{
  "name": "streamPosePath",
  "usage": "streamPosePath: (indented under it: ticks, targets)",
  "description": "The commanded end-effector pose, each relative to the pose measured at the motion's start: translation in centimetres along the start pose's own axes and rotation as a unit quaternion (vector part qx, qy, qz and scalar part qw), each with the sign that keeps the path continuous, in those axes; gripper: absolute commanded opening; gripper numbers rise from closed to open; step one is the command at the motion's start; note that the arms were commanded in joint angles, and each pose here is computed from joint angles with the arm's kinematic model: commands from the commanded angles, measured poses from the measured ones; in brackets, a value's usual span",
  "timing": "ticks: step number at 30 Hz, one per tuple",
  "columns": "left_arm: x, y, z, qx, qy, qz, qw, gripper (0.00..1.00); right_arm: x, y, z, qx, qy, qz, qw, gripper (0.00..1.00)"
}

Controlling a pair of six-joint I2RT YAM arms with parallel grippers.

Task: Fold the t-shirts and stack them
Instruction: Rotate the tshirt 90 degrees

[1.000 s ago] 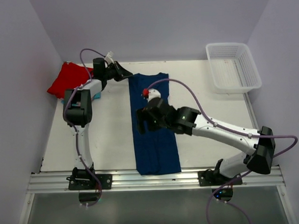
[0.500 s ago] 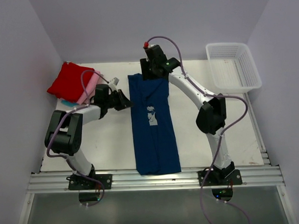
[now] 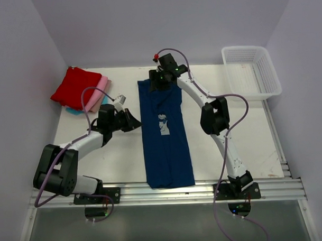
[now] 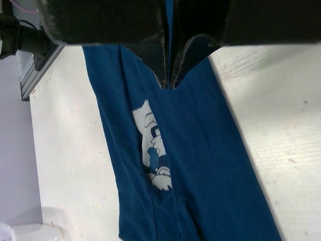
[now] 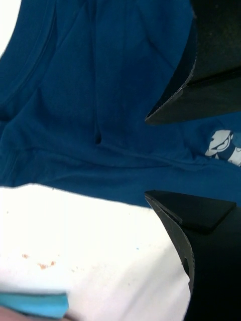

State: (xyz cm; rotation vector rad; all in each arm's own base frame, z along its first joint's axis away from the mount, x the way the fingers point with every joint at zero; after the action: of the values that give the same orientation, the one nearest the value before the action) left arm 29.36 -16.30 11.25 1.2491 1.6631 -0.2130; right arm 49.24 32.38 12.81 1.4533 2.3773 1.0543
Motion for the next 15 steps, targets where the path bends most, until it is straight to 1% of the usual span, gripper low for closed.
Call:
streamPosePath:
  ticks: [1, 4, 8, 15]
  targets:
    - [0.0, -0.8, -0.4, -0.009, -0.001, 0.017, 1.000, 0.06, 2.1, 2.1, -0.2, -0.035, 0.073, -0.005, 0.997, 0.59]
    - [0.2, -1.5, -0.5, -0.005, -0.001, 0.014, 1.000, 0.05, 2.1, 1.8, 1.0, -0.034, 0.084, 0.002, 0.996, 0.56]
    - [0.1, -2.0, -0.6, 0.000, -0.005, 0.012, 1.000, 0.04, 1.6, 1.3, 2.4, -0.033, 0.078, 0.003, 0.996, 0.55]
    - [-0.1, -2.3, -0.8, 0.002, -0.009, 0.014, 1.000, 0.04, -0.4, 1.2, 3.8, -0.043, 0.018, -0.013, 0.999, 0.54]
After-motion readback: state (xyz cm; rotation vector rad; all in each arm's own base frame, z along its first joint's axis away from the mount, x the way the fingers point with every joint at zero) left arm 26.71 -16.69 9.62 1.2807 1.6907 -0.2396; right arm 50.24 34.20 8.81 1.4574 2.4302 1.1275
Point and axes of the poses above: each gripper's point midway between its finger pads, its own z axis out along the fingers, its own x axis along the line the jaws close on, y = z × x, the point moved 4 cm from there along -z, back along the fingers, and after that the axes turned 13 degrees about -z, right-handed, at the moved point
